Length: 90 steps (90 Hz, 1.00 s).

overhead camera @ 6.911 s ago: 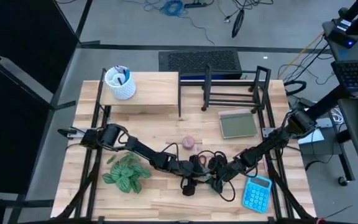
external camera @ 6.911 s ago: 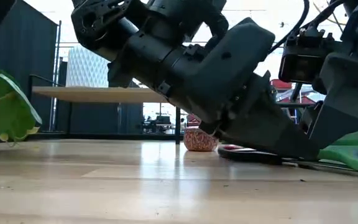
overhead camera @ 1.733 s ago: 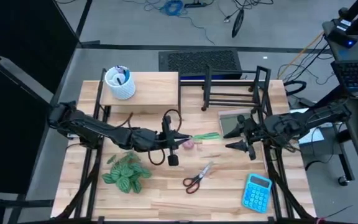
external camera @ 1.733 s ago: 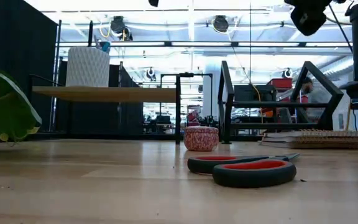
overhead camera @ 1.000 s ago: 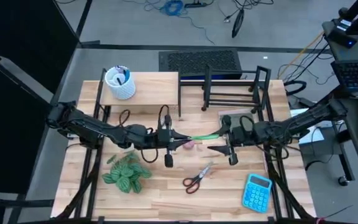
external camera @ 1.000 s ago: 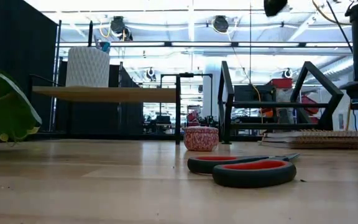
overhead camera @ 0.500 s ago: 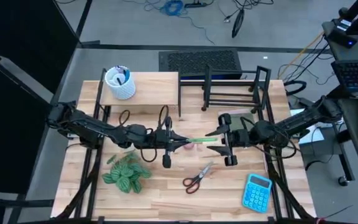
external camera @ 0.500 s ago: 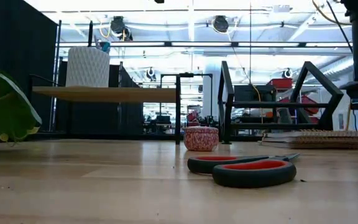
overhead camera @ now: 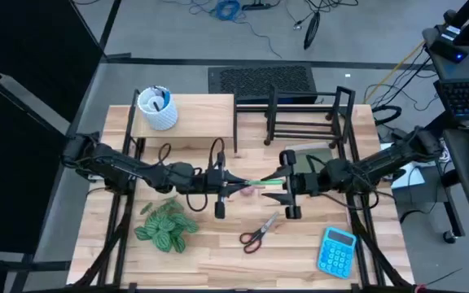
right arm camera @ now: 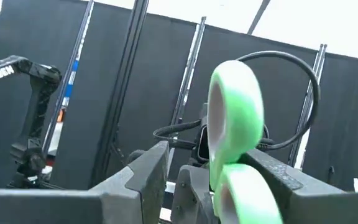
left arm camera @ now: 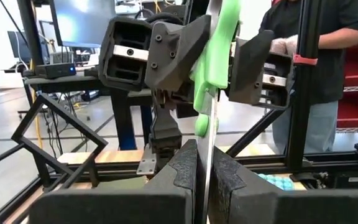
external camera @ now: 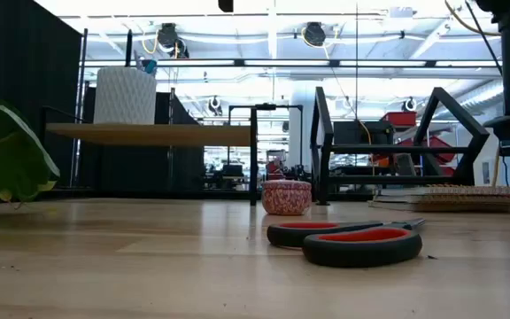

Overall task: Stock shelves
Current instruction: Put the green scissors into the white pen holder

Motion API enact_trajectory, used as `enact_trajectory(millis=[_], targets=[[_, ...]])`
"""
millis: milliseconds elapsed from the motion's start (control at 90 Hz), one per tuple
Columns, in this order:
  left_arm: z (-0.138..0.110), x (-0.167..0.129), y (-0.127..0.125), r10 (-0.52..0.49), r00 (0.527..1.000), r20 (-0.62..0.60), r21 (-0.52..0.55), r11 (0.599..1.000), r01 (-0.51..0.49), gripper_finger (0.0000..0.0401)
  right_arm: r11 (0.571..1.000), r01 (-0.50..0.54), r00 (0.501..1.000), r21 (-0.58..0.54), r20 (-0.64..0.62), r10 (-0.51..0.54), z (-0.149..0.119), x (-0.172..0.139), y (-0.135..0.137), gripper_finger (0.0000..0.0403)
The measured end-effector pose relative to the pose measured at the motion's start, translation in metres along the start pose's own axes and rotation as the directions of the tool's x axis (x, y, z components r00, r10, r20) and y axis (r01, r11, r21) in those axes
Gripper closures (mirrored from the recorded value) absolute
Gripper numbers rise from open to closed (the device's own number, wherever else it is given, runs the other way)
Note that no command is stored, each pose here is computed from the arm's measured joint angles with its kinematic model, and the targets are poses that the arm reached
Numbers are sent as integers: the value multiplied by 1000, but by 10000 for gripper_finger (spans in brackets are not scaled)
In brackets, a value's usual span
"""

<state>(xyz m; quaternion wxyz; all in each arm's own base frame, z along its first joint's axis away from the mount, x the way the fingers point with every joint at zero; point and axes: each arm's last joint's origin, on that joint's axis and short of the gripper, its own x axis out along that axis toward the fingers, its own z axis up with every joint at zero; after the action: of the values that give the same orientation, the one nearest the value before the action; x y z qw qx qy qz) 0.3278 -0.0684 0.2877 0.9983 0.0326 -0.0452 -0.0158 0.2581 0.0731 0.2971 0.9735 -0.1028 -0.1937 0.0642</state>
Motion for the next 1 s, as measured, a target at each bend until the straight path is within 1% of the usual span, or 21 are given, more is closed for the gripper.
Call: enact_trajectory(millis=[44, 111, 267, 311, 400, 467, 556, 667, 822, 911, 1000], targets=[[0, 0, 0, 0, 1000, 0, 0, 1000, 0, 401, 1000, 0, 1000, 5, -3, 0, 0, 1, 0, 259], [0, 0, 0, -1, 1000, -1, 0, 1000, 1, 401, 1000, 0, 1000, 5, -10, 0, 0, 1, 0, 285], [-1, 0, -1, -9, 1000, -8, 1, 1000, 9, 401, 1000, -1, 999, -22, -42, 0, 0, 0, -1, 371], [-1, 0, -1, -8, 1000, -6, 1, 1000, 8, 401, 1000, 2, 999, -30, -41, -3, 1, -1, -1, 385], [-1, 0, -1, -8, 1000, -8, 1, 1000, 8, 401, 1000, 3, 999, -29, -42, -5, 1, -1, -1, 387], [-3, 0, -1, -10, 1000, -28, 5, 1000, 10, 401, 1000, 17, 999, 3, -51, -17, 0, -1, -1, 387], [-7, 0, -1, -10, 998, -68, 12, 1000, 10, 401, 998, 29, 997, 59, -79, -25, -3, -1, -3, 388], [-13, -1, -1, -8, 991, -135, 16, 1000, 10, 401, 995, 29, 990, 90, -143, -16, -9, -2, -6, 388], [-22, -2, 4, 41, 974, -224, -28, 998, -48, 400, 991, 55, 978, 123, -206, -29, -16, -2, -10, 389], [-26, -2, 7, 51, 962, -267, -58, 996, -69, 388, 988, 68, 970, 140, -239, -33, -19, -3, -13, 389], [-28, -2, 9, 59, 958, -282, -60, 995, -79, 361, 984, 77, 963, 159, -267, -32, -21, -4, -15, 389]])
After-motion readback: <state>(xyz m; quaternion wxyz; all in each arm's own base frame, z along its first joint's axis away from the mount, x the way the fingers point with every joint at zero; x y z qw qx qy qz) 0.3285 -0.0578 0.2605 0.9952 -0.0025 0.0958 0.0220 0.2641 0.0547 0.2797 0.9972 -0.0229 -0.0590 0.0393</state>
